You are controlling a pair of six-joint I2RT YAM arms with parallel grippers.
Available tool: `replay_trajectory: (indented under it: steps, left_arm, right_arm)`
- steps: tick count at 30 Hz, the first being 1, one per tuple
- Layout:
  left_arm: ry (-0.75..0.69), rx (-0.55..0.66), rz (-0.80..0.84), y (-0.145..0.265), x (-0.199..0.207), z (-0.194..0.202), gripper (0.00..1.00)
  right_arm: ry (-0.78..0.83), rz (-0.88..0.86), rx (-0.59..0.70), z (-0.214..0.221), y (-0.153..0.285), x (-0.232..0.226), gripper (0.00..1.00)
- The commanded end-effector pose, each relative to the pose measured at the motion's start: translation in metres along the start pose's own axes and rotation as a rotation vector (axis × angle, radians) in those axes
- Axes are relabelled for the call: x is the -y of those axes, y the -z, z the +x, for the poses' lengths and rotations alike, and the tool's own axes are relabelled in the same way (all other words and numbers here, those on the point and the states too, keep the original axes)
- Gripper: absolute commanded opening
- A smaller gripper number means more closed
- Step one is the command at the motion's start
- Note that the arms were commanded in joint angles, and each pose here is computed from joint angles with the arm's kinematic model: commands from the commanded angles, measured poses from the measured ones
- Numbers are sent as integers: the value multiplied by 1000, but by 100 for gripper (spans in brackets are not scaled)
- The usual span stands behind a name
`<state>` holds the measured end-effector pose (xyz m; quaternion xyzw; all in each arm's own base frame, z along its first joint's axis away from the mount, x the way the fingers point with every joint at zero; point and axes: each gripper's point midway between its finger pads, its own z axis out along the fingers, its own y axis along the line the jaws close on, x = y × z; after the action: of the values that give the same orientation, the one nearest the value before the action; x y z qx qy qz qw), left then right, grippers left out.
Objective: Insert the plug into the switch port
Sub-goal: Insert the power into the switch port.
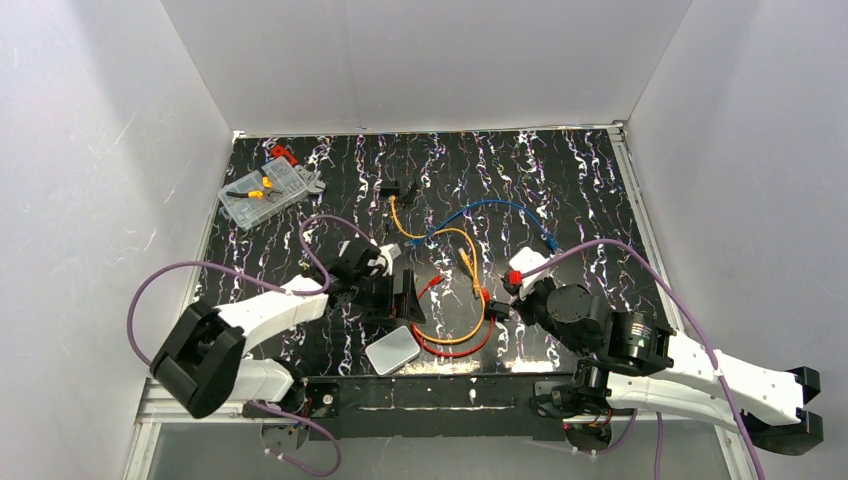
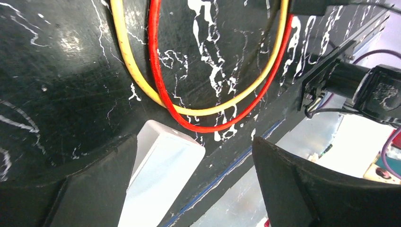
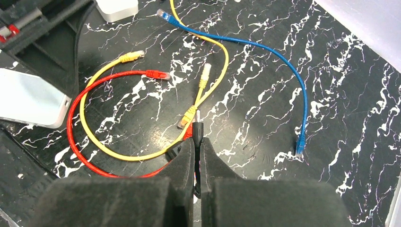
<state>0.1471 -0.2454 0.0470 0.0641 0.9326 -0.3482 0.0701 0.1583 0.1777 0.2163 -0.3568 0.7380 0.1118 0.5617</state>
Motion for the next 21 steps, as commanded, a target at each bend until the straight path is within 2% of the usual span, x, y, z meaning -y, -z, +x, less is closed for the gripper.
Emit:
replay_trajectory:
  steps: [1,3,6,16,17,21]
  left_arm:
    - [-76,144,-36,39,20,-24,92]
    - [-70,194,-75,55,20,-27,93]
    - [-47,208,-76,70,23,-18,93]
    - [179,156,-100,84,-6,47,93]
    - [244,148,-79,82,-12,61,93]
    - [298,121,-57,78,-18,76,93]
  right_arm:
    - [-34,-17,34,-15,4,-1,1]
    - [-30,-26,36,-16,4,-2,1]
    - [-15,-78,43,-20,4,-11,1]
    - [20,-251,22,-19,-6,-49,1]
    - [24,-320,12,-18,-8,-64,1]
    - [1,-401,-18,-13,-16,-87,1]
